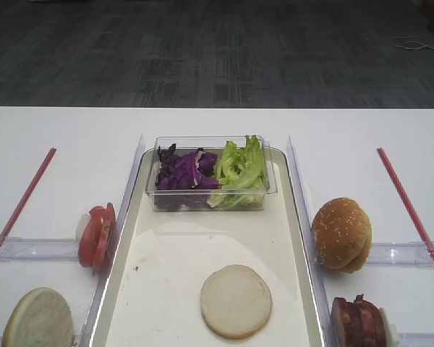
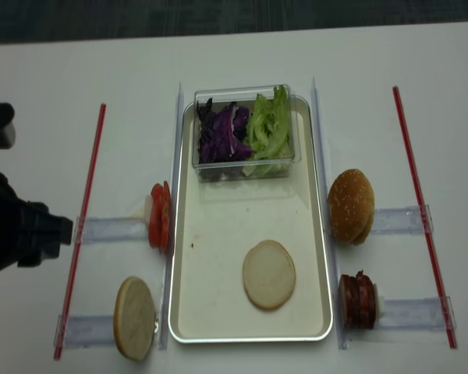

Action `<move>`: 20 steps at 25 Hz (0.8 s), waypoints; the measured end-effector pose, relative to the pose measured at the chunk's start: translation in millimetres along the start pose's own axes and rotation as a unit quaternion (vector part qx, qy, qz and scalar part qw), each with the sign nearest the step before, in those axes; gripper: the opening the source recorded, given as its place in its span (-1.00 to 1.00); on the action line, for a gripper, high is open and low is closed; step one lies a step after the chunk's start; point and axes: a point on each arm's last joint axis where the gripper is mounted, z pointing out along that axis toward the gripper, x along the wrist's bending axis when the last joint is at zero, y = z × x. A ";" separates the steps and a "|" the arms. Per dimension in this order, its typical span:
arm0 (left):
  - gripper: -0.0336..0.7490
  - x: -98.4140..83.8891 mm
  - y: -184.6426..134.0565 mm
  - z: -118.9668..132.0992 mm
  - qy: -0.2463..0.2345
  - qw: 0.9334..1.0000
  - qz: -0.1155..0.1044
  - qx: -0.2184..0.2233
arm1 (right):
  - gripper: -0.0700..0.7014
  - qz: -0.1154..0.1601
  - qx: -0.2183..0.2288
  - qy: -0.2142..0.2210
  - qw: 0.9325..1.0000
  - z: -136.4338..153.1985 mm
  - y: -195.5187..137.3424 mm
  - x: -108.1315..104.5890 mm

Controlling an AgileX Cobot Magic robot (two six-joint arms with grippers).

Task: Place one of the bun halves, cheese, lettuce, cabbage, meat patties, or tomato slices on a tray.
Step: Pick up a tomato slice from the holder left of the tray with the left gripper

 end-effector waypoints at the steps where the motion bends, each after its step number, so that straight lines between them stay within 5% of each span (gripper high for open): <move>1: 0.06 -0.2 3.1 1.6 0.000 1.000 0.000 0.004 | 0.41 0.000 0.000 0.000 1.000 0.0 0.0 0.0; 20: 0.06 -4.6 55.6 31.4 -0.008 0.999 -0.006 0.048 | 0.41 0.000 0.000 0.000 1.000 0.0 0.0 0.0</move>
